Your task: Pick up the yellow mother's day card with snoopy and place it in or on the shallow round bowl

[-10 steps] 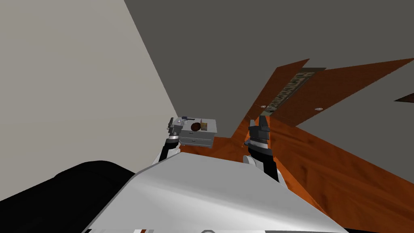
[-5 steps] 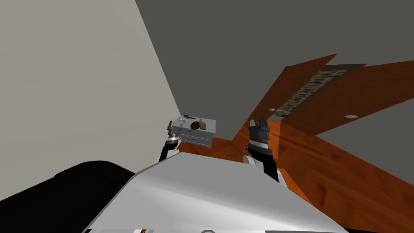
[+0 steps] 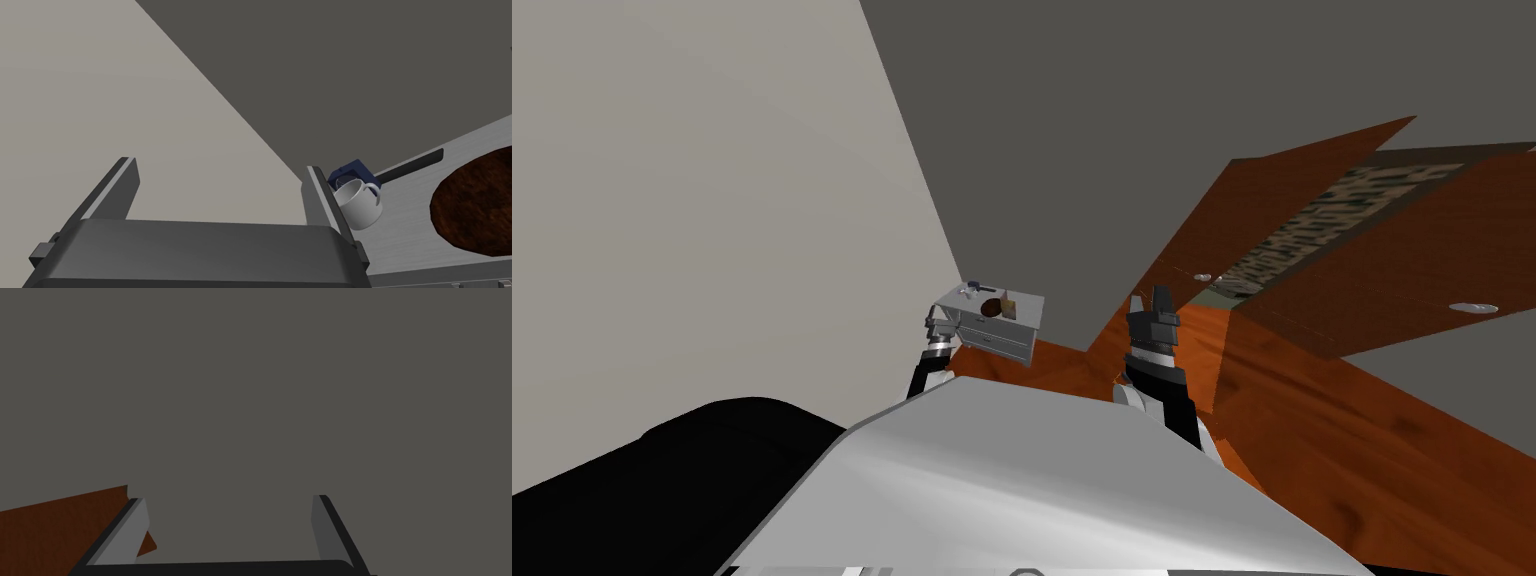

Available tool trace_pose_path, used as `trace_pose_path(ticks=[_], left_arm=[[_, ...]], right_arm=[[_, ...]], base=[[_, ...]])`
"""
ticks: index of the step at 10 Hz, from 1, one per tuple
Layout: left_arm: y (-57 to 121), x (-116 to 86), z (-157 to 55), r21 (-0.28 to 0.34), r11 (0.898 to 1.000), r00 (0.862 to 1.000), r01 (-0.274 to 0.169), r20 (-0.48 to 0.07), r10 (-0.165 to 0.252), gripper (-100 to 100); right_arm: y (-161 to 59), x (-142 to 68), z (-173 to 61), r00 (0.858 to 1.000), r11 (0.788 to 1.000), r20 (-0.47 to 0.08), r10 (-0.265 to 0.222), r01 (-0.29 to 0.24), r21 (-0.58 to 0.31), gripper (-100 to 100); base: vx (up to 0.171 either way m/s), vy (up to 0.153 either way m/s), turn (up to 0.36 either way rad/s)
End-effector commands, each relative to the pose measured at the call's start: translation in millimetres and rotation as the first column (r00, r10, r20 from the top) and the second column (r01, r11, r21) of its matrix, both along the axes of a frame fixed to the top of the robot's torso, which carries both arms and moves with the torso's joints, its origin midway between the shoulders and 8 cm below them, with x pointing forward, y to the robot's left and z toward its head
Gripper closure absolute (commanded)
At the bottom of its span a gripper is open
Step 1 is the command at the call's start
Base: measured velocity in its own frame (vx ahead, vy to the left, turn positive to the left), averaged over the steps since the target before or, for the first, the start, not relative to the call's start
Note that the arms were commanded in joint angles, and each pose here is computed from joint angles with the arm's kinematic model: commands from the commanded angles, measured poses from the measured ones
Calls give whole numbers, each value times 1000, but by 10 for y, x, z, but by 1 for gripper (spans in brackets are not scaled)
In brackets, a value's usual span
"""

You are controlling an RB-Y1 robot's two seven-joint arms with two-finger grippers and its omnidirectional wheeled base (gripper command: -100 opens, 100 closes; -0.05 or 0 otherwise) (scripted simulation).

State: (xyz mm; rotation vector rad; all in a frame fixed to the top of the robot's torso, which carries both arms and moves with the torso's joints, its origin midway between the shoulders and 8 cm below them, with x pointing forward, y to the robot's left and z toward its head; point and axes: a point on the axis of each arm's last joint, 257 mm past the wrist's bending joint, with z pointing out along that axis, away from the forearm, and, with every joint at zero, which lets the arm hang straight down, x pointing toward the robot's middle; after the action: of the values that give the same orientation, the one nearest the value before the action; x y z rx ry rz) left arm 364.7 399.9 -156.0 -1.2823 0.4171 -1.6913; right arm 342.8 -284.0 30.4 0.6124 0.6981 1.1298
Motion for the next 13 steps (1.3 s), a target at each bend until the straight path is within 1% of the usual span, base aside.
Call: trace_pose_path(ticks=[1,2,3,4,5,6,7,8,9,10,11,12,13], left_arm=[[118,-5,-166,-67,998,1000,-3,-11,2,-100],[129,-8,-210,-73,997,1000,-4,-19,3,-100],[226,-12,-356,-131,991,1000,-10,-29,6,-100],[227,-13,-363,-134,991,1000,-9,-30,5,-100],[315,-16,-490,-191,982,999,-14,-36,8,-100],[320,-19,-512,-194,981,999,-15,-39,8,-100],[401,-20,-624,-252,968,999,-19,-40,9,-100],[409,-26,-656,-254,967,999,-22,-47,11,-100],[492,-34,-793,-309,951,998,-30,-53,15,-100],[492,-34,-793,-312,950,999,-29,-52,14,-100],[570,-42,-922,-363,931,998,-38,-57,18,-100],[570,-42,-924,-367,929,998,-36,-56,17,-100],[634,-38,-1003,-415,909,999,-39,-51,20,-100]], right_arm=[[0,0,0,1000,1000,0,0,0,0,0],[0,0,0,1000,1000,0,0,0,0,0],[0,0,0,1000,1000,0,0,0,0,0],[0,0,0,1000,1000,0,0,0,0,0],[0,0,0,1000,1000,0,0,0,0,0],[0,0,0,1000,1000,0,0,0,0,0],[0,0,0,1000,1000,0,0,0,0,0],[0,0,0,1000,1000,0,0,0,0,0],[0,0,0,1000,1000,0,0,0,0,0],[0,0,0,1000,1000,0,0,0,0,0],[0,0,0,1000,1000,0,0,0,0,0],[0,0,0,1000,1000,0,0,0,0,0],[0,0,0,1000,1000,0,0,0,0,0]], base=[[23,-145,123],[15,-122,80],[26,-180,119],[22,-153,87],[37,-117,110],[34,-127,47],[29,-167,88],[14,-138,62],[10,-156,83],[16,-133,45],[16,-164,51],[34,-144,37],[76,-152,42]])
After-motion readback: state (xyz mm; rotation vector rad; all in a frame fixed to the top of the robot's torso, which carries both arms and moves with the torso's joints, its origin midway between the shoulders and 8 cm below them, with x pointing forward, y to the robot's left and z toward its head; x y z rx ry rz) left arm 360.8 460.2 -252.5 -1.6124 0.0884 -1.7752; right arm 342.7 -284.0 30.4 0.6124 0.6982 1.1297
